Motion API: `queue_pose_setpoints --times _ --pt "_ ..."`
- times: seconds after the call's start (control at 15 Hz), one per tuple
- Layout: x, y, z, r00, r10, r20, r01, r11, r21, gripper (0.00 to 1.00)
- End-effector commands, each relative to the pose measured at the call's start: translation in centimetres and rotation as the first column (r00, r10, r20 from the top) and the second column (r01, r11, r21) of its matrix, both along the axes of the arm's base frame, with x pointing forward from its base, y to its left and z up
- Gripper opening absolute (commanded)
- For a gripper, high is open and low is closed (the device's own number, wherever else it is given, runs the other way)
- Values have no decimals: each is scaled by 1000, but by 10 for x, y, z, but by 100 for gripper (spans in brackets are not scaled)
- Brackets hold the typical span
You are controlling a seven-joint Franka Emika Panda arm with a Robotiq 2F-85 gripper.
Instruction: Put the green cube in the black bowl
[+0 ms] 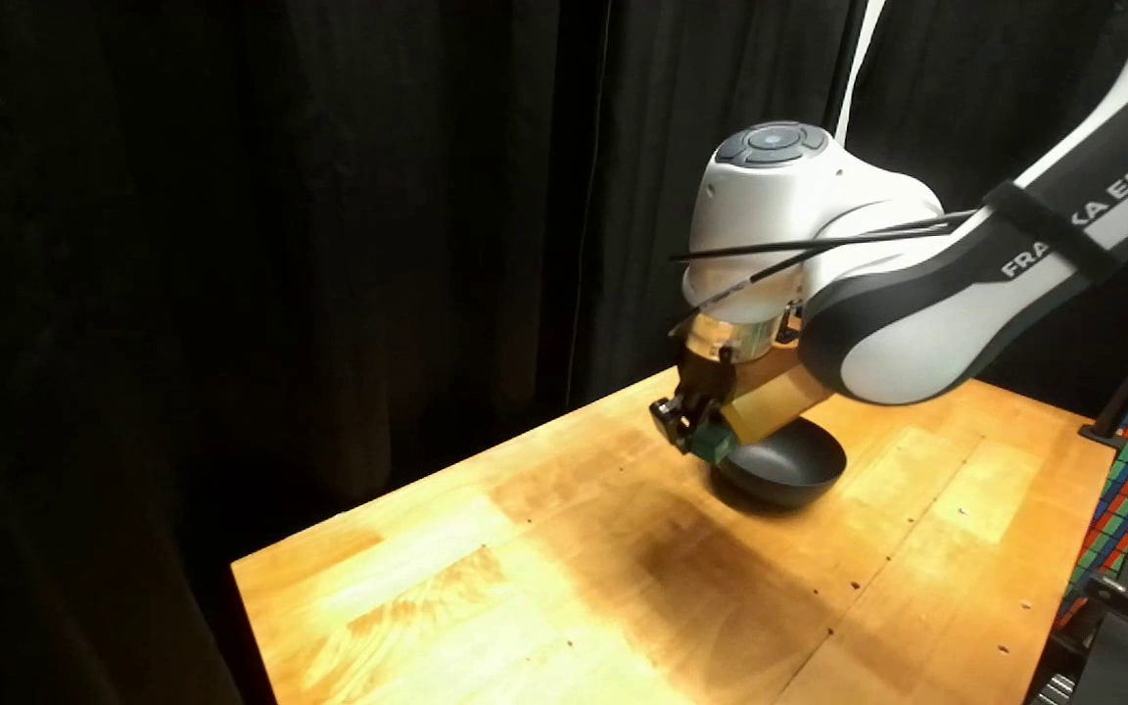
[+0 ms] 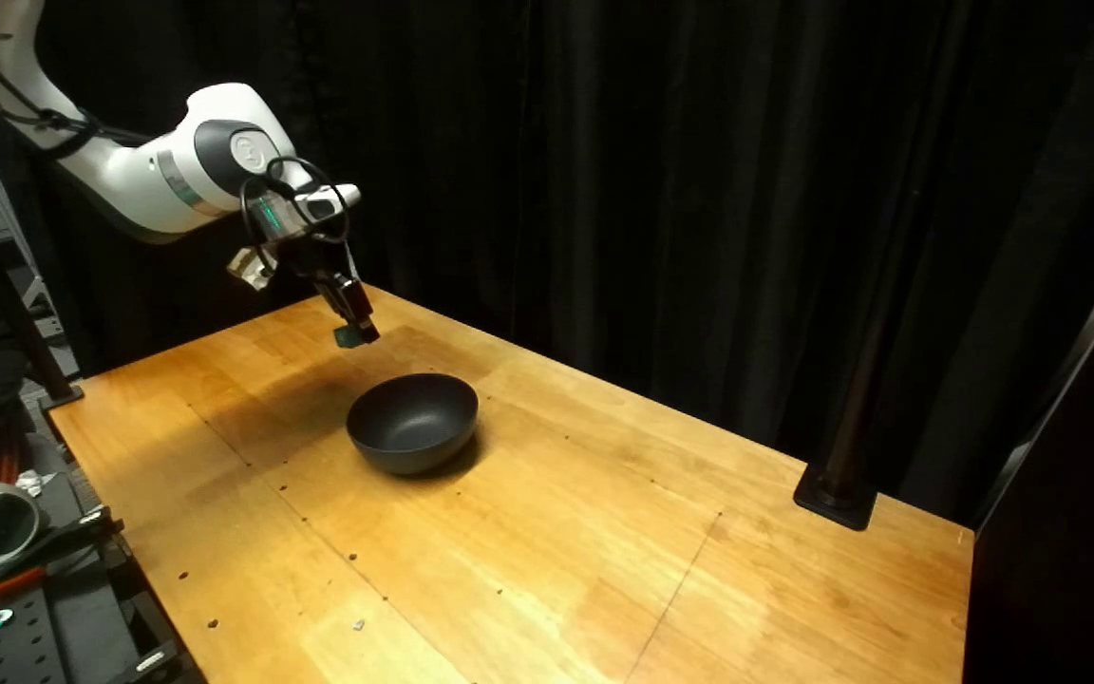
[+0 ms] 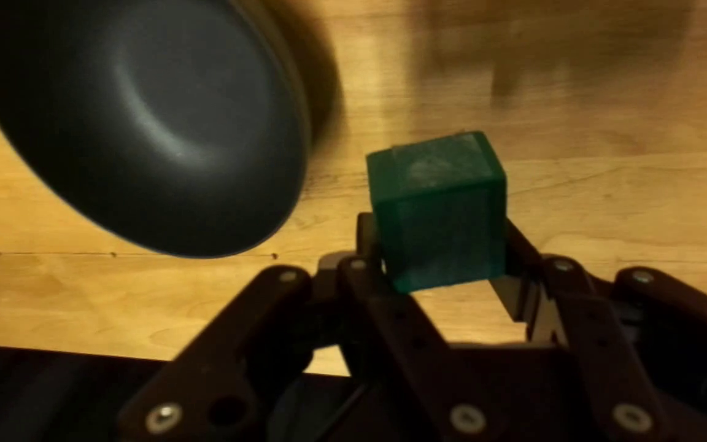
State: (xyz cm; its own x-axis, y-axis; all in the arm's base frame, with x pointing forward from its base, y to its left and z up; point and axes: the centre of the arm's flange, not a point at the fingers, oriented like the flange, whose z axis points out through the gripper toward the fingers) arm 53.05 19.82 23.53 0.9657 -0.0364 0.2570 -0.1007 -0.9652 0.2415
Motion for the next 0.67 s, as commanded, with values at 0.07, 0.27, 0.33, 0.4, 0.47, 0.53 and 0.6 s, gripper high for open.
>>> queue_pose_setpoints --times 0.07,0.27,0.33,0.4,0.47,0.53,0.6 --pt "4 -52 28 994 -103 28 104 994 -30 20" --pt "10 -79 39 989 -145 28 145 989 -17 70" --pt "8 -86 43 989 -150 6 150 989 2 71" --pt "5 -90 48 989 -145 -30 146 989 24 78" --pt "-2 -93 54 988 -132 -85 138 989 61 85" --pt "-9 -93 60 985 -112 -130 125 988 96 92" --pt "-19 -95 68 980 -94 -175 117 985 124 99"
